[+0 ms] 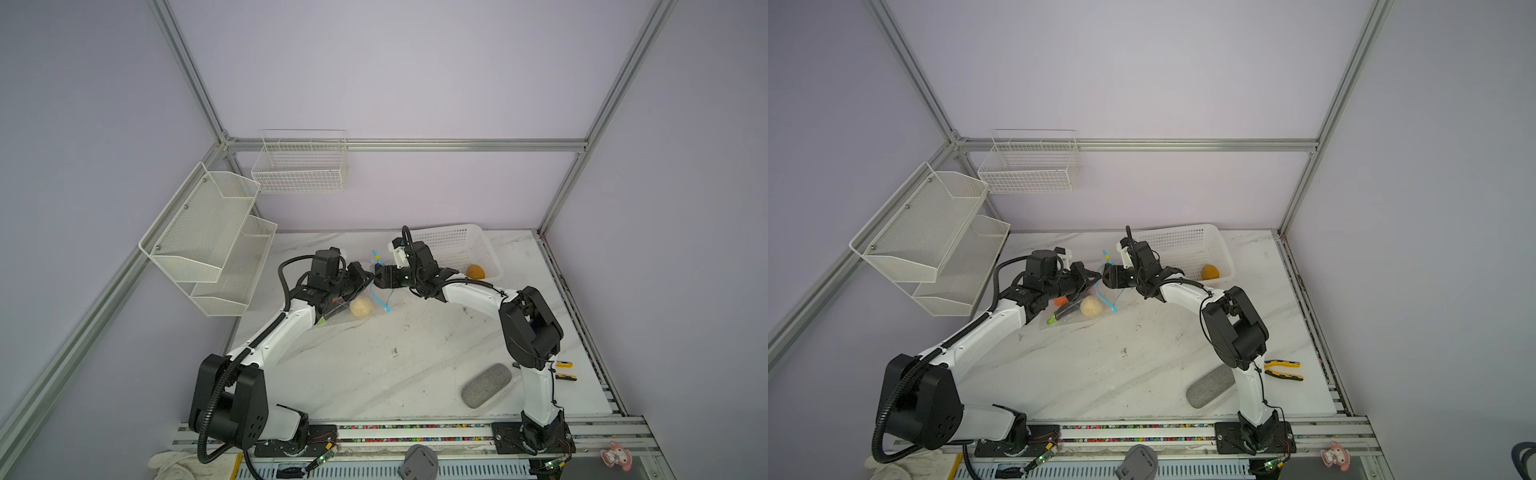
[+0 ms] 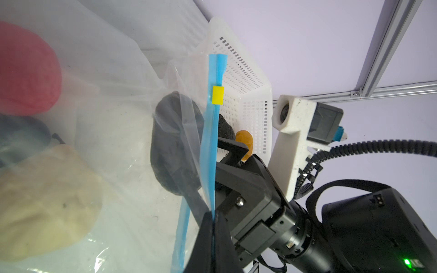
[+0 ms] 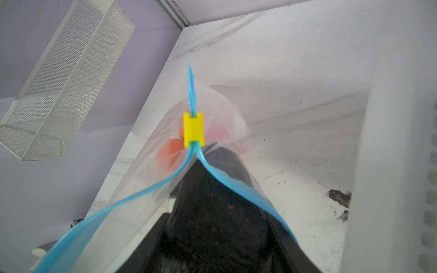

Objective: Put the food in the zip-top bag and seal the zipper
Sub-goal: 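Lower the dark eggplant into the bag and open the right gripper, then raise the right gripper out of the bag and move it over the basket, then lower the right gripper into the basket and close on the other dark eggplant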

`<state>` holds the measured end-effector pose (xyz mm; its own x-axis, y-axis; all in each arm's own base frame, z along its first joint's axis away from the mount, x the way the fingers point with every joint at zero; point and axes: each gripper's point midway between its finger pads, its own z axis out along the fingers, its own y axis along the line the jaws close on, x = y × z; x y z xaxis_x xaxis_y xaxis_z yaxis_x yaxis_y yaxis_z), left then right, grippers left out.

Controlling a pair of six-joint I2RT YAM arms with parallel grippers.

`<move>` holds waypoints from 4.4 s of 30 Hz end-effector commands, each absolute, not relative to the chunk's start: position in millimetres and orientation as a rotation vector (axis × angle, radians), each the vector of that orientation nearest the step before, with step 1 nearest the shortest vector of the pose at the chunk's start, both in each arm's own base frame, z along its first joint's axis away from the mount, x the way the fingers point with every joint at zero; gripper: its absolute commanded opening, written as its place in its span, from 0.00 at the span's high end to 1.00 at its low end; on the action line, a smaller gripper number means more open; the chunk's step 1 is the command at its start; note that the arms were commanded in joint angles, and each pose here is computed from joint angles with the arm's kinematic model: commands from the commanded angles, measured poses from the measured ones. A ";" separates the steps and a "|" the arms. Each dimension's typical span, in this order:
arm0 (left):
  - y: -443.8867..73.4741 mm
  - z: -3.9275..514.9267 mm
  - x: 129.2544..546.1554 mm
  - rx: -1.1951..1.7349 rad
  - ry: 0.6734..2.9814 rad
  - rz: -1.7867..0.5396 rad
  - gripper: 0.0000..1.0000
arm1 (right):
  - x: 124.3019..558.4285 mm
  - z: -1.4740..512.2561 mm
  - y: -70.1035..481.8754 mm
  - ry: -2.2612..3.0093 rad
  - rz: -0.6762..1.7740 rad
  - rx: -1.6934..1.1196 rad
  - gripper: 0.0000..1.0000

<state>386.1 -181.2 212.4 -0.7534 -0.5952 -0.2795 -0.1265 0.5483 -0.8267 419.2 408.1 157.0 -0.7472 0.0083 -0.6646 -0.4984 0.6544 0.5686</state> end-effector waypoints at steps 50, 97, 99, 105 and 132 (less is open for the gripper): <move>-186.7 243.8 390.0 -0.486 2.166 -1.181 1.00 | 428.4 149.2 407.2 2.218 0.920 -0.317 0.33; -194.1 223.7 397.2 -0.505 2.205 -1.186 1.00 | 442.9 189.2 268.7 2.290 0.520 -0.200 0.33; -194.0 222.8 397.2 -0.507 2.207 -1.184 1.00 | 444.9 185.8 264.5 2.306 0.482 -0.209 0.32; -195.0 223.0 397.7 -0.504 2.208 -1.188 1.00 | 446.9 170.7 250.4 2.390 0.362 -0.244 0.31; -198.1 230.7 398.0 -0.480 2.202 -1.199 1.00 | 481.9 114.7 202.8 2.589 -0.004 -0.241 0.13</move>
